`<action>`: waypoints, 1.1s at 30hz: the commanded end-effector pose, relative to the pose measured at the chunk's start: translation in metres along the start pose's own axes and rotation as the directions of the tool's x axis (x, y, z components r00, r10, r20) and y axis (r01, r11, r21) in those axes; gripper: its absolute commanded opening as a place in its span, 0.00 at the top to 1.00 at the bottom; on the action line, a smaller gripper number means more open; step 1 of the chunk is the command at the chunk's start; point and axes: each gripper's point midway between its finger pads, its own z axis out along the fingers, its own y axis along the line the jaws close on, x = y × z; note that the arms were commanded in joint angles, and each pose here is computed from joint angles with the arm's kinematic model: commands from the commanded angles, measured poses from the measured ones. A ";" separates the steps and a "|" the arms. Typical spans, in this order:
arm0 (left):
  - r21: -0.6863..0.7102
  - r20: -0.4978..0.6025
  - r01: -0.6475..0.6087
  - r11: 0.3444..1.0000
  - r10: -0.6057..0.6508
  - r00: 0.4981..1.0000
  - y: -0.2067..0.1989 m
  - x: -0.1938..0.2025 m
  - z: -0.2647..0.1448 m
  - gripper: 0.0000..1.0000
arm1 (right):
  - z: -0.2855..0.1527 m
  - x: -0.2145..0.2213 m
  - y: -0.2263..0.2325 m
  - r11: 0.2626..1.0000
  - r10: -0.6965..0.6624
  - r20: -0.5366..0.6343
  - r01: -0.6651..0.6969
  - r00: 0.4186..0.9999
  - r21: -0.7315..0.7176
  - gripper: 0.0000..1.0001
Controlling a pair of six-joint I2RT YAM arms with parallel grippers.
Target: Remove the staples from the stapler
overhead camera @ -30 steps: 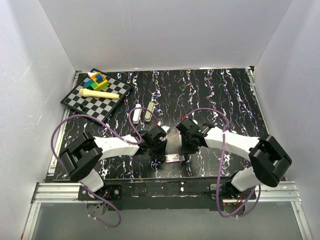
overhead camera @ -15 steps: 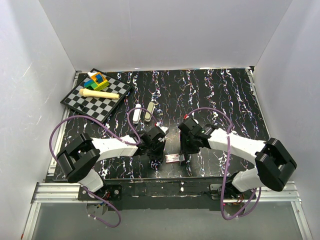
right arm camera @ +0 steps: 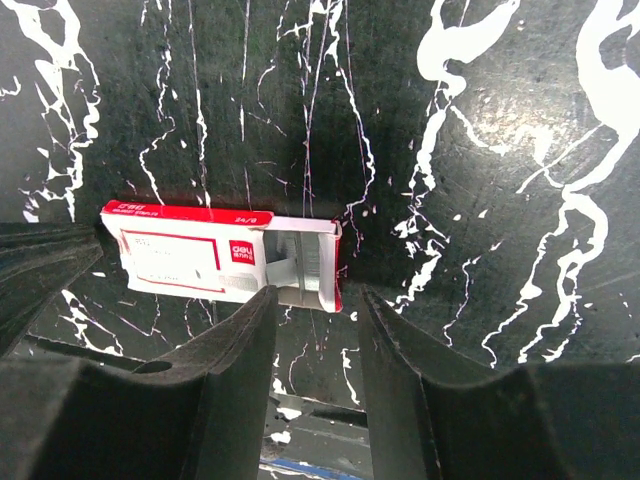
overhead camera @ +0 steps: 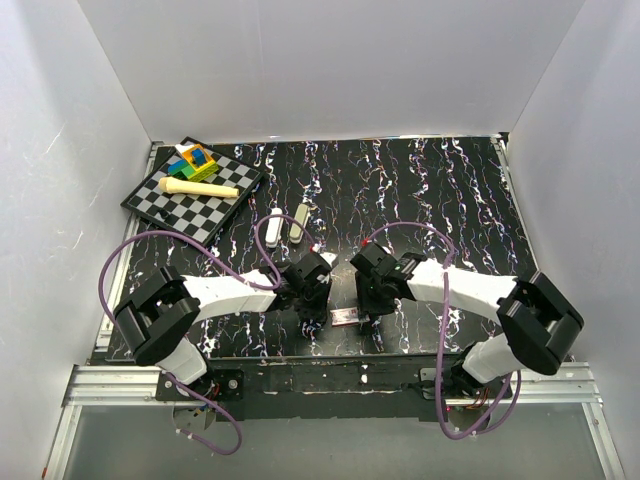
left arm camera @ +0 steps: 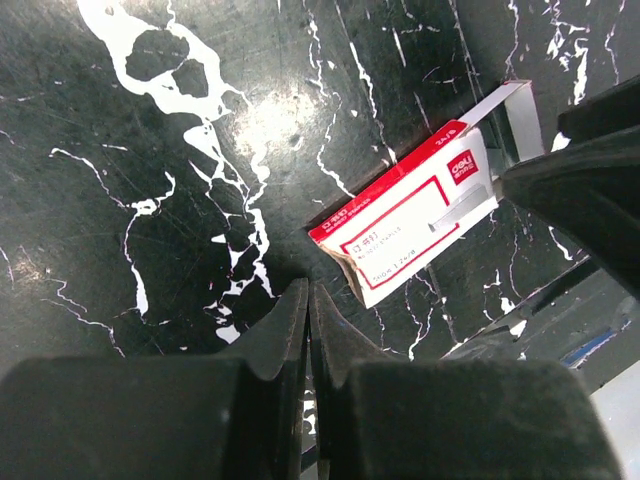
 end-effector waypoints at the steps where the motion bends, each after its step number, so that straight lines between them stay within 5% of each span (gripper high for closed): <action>1: 0.023 0.046 -0.016 1.000 0.015 0.999 -0.012 -0.018 -0.005 1.00 | 0.003 -0.004 0.008 1.000 0.008 0.005 -0.008 1.000 -0.011 0.54; 33: 0.033 0.028 -0.017 0.999 0.016 0.999 -0.016 -0.019 0.006 1.00 | 0.026 0.008 0.018 0.998 -0.014 -0.068 0.018 0.998 0.054 0.53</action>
